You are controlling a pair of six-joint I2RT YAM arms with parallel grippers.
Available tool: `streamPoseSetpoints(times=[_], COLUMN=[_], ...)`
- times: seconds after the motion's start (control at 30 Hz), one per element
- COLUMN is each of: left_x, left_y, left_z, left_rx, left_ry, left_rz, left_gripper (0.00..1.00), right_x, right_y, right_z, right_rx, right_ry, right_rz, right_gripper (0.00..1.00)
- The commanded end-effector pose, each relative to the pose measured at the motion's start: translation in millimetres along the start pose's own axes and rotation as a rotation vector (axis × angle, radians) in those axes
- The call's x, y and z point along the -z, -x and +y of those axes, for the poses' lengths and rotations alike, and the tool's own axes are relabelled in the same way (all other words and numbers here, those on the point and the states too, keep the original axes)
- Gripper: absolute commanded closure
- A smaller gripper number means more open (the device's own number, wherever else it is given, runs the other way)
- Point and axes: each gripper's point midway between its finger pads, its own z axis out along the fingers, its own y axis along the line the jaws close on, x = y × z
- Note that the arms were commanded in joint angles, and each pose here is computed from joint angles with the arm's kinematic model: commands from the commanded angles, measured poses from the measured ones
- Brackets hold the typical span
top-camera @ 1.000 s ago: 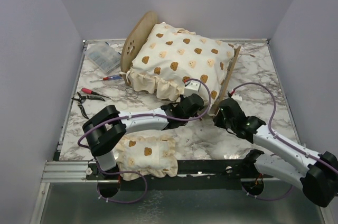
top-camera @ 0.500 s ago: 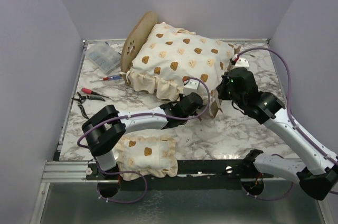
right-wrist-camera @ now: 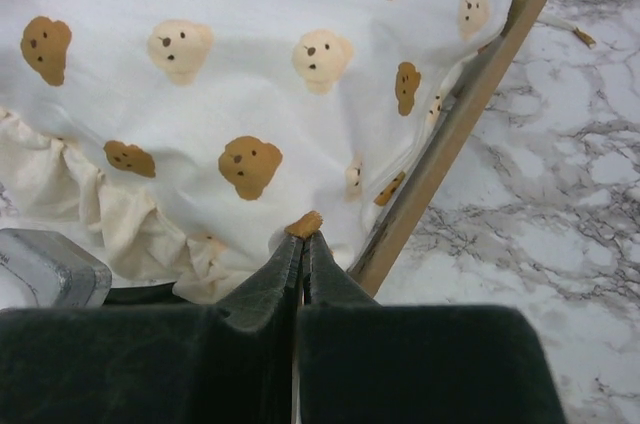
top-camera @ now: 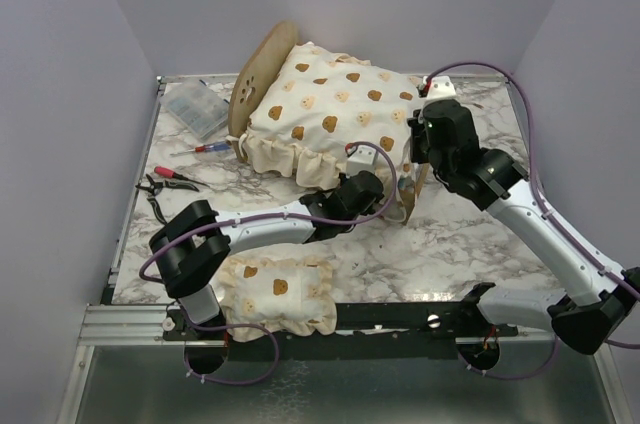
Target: Set up the pet bed
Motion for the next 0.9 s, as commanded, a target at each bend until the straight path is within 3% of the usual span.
streamPoseSetpoints(times=[0.0,0.3,0.87], left_x=[10,11,9], left_y=[30,36,32], left_z=[-9,-5,2], left_rx=[0.035,0.047,0.057], left_ry=[-0.038,-0.028,-0.015], left_rz=[-0.054,-0.067,-0.061], left_gripper=[0.85,0.85,0.85], right_x=[-2,-11,-20], right_y=[30,40,-3], right_z=[8,22,15], right_rx=[0.008,-0.005,-0.058], right_ry=[0.041,0.096,0.083], right_rz=[-0.082,-0.102,-0.132], right_gripper=[0.99,0.99,0.99])
